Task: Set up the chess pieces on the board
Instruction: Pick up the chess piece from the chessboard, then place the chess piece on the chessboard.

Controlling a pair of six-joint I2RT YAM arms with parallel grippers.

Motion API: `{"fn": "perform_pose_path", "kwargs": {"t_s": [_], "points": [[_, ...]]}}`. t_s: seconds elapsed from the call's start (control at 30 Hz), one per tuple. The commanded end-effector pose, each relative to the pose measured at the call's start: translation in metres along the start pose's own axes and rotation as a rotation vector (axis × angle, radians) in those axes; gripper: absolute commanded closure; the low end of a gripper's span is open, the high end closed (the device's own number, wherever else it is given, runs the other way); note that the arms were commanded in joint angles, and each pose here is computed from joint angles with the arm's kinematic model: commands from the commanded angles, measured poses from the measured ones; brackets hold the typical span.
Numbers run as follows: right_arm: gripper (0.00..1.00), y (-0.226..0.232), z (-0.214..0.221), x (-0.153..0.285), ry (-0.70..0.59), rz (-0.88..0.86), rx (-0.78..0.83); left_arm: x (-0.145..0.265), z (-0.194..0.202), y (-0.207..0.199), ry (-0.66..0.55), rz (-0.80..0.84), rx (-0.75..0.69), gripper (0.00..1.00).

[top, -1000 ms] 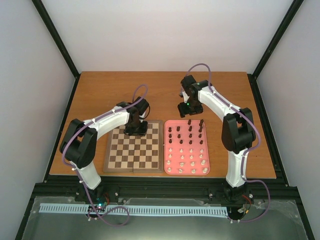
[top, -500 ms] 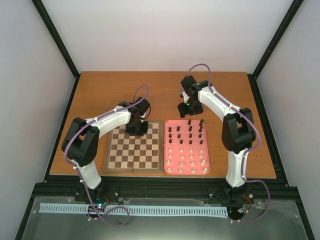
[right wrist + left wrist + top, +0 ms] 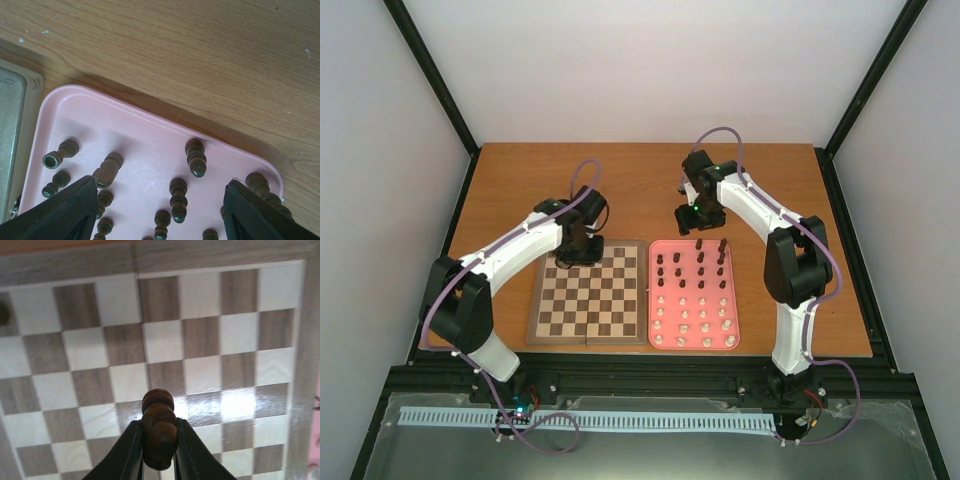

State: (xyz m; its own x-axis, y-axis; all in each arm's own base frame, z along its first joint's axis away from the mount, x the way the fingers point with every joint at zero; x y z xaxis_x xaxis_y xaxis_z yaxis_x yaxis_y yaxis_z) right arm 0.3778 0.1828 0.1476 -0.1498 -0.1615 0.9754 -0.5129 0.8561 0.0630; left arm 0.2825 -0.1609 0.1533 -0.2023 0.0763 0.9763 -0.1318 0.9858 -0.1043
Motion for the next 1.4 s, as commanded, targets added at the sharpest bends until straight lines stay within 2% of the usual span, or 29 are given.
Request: {"fn": "perform_pose_path", "kwargs": {"t_s": [0.0, 0.23, 0.5, 1.37], "points": [[0.32, -0.001, -0.001, 0.013, -0.041, -0.01, 0.003, -0.004, 0.004, 0.04, 0.012, -0.062, 0.082, 0.84], [0.32, 0.0, 0.0, 0.012, -0.037, -0.016, 0.003, -0.008, -0.009, 0.08, -0.04, -0.09, 0.187, 0.84], [0.32, -0.001, 0.0, 0.01, -0.03, -0.013, 0.003, -0.018, -0.025, 0.1, -0.055, -0.093, 0.247, 0.84], [0.32, 0.0, -0.002, 0.007, -0.02, -0.027, 0.006, -0.043, -0.042, 0.109, -0.018, -0.12, 0.257, 0.83]]}}
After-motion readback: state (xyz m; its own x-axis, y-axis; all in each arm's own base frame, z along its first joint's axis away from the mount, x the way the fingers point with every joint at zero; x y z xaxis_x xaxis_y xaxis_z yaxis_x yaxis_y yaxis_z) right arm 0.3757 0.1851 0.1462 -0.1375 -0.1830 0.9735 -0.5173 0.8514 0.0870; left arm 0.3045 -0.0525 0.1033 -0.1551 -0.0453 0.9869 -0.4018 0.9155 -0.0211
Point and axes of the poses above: each gripper's point midway between its finger pads, its own x axis back along the fingers, its own y axis along the line the jaws close on, z = x × y, the point moved 5 cm from there along x, back along the fingers, and after that the axes turned 11 degrees about x, right-handed, at the moved point
